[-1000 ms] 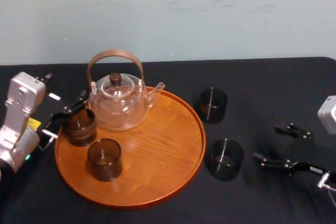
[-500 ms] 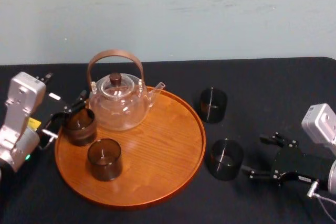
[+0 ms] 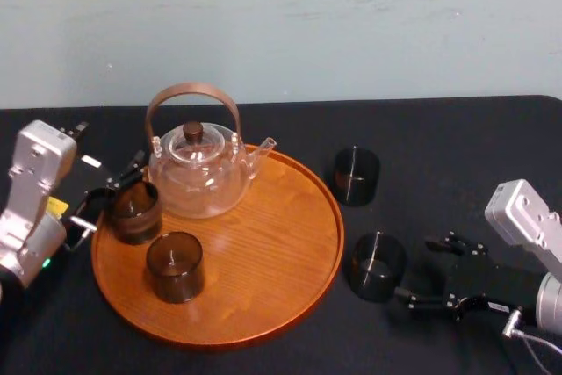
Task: Pick up the glass from the table and place it on the tray.
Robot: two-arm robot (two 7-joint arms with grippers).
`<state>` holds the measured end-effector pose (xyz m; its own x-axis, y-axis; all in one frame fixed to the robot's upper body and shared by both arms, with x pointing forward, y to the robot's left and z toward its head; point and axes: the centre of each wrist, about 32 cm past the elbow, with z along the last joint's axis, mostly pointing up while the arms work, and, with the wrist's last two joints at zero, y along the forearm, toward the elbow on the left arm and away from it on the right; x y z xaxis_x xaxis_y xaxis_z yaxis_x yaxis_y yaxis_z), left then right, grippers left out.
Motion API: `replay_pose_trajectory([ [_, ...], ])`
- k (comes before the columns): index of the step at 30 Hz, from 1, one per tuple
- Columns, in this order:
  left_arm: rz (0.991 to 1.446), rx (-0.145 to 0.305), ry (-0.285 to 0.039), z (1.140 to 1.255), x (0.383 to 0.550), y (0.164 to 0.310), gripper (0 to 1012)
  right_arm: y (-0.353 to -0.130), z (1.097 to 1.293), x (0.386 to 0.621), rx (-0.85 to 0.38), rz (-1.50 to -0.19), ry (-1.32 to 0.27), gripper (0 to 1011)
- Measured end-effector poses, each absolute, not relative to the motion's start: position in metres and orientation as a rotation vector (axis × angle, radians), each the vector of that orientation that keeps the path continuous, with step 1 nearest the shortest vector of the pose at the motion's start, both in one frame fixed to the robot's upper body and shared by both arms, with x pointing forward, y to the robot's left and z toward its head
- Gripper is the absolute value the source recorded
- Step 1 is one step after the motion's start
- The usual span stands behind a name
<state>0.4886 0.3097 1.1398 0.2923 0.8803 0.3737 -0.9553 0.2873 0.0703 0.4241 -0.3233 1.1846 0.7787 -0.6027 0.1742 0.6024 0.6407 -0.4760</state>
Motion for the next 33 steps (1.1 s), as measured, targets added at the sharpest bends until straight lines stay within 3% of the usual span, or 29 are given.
replay_pose_trajectory([
  [33,1.248,0.304,-0.285,1.14,0.489,0.31,1001,-0.308,1.182,0.454,-0.526,-0.658,0.154,1002],
])
